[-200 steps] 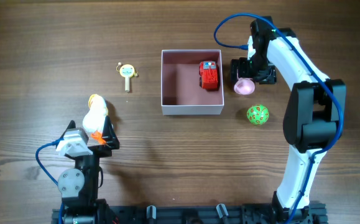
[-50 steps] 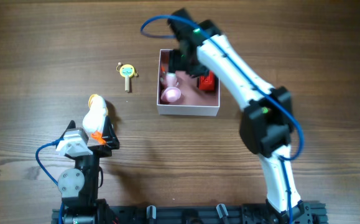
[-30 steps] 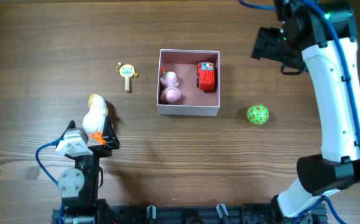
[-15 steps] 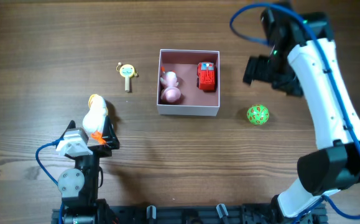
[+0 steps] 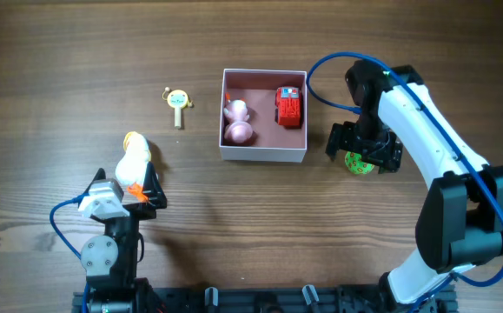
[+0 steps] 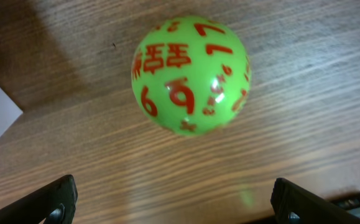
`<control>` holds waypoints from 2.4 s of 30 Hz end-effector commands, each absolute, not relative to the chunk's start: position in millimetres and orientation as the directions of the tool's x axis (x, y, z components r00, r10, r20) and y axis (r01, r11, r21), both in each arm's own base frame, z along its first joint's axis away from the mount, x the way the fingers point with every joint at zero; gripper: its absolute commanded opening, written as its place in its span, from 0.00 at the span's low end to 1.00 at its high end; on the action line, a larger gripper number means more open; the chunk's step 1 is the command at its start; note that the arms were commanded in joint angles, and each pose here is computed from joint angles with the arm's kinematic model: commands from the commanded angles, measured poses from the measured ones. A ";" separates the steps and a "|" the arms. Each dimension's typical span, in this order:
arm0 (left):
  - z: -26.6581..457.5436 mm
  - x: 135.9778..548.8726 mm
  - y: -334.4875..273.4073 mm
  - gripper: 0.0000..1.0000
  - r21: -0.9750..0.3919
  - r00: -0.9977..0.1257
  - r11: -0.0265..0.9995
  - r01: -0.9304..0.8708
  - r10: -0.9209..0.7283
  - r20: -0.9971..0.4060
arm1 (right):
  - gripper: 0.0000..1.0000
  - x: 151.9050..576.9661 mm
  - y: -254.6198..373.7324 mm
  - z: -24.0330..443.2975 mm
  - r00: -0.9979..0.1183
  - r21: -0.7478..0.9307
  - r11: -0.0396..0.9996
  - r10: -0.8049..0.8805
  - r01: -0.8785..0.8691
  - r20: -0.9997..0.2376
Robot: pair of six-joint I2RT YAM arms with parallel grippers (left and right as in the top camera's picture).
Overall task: Pack container
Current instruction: 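Raise the right gripper and move it over the green ball, then lower the right gripper onto the green ball and grasp it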
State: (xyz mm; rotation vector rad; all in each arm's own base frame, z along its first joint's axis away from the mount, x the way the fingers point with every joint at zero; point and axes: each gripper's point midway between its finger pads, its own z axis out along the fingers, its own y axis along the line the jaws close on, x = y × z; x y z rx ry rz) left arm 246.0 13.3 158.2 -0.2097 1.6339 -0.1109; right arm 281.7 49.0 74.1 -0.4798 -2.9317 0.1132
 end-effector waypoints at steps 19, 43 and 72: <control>157.1 246.0 13.5 1.00 -0.178 -0.061 0.981 -0.072 -0.182 -0.981 | 1.00 306.3 24.3 52.3 -0.947 -0.032 0.951 0.309 0.307 0.083; 157.1 246.0 13.5 1.00 -0.178 -0.061 0.981 -0.072 -0.182 -0.981 | 1.00 309.5 36.0 27.8 -0.956 0.039 0.959 0.278 0.282 0.090; 157.1 246.0 13.5 1.00 -0.178 -0.061 0.981 -0.072 -0.182 -0.981 | 0.38 302.6 25.8 23.6 -0.959 -0.026 0.966 0.260 0.259 0.111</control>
